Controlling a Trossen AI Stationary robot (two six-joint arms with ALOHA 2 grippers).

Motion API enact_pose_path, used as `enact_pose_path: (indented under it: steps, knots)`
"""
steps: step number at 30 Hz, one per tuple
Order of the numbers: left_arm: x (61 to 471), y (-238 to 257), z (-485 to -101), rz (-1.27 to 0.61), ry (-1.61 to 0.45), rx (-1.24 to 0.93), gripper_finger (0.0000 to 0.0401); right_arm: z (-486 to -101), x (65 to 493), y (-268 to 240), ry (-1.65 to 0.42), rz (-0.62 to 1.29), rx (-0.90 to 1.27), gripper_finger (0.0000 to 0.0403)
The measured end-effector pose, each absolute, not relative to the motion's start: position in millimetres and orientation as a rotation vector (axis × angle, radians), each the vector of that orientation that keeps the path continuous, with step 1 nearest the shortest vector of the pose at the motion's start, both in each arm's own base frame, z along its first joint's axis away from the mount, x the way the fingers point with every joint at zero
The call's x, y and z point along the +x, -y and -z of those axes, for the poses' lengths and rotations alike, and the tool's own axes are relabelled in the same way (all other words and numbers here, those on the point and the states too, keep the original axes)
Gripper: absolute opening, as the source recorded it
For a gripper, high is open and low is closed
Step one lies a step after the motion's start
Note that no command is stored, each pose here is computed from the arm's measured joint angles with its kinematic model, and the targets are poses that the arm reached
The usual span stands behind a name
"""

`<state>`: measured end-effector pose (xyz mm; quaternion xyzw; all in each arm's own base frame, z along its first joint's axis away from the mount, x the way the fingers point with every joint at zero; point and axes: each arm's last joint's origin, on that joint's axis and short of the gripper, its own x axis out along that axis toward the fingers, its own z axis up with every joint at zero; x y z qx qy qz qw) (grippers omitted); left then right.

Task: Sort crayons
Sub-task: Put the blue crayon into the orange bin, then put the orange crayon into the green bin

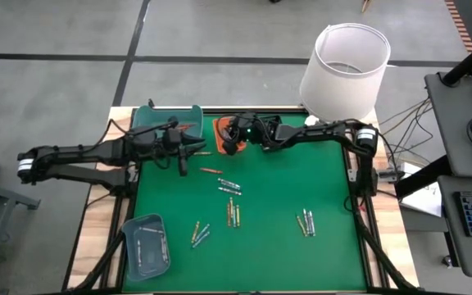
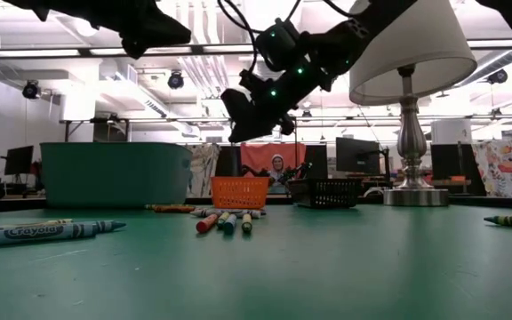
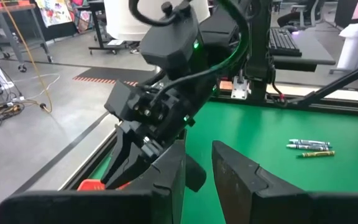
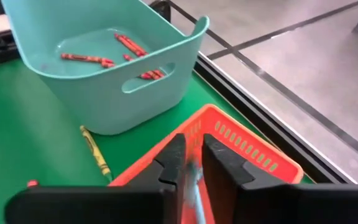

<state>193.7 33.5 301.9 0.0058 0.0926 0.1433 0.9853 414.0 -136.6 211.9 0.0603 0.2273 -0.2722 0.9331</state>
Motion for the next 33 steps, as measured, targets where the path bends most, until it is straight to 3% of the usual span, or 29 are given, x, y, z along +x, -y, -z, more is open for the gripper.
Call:
enact_pose_path:
  steps: [8,13,20,33]
  knots:
    - [202,-35,-299,-0.286,-0.218,0.032,0.0063,-214,412,134,-0.479,0.556,0.135,0.0128]
    - [210,-36,-287,-0.282,-0.298,0.040,0.0063,-236,403,122,-0.493,0.534,0.119,0.0154]
    - [222,-38,-263,-0.274,-0.462,0.043,0.0063,-261,383,88,-0.613,0.464,0.092,0.0152]
    - [245,-41,-214,-0.231,-0.841,0.089,0.0068,-262,357,25,-0.872,0.331,0.051,0.0141]
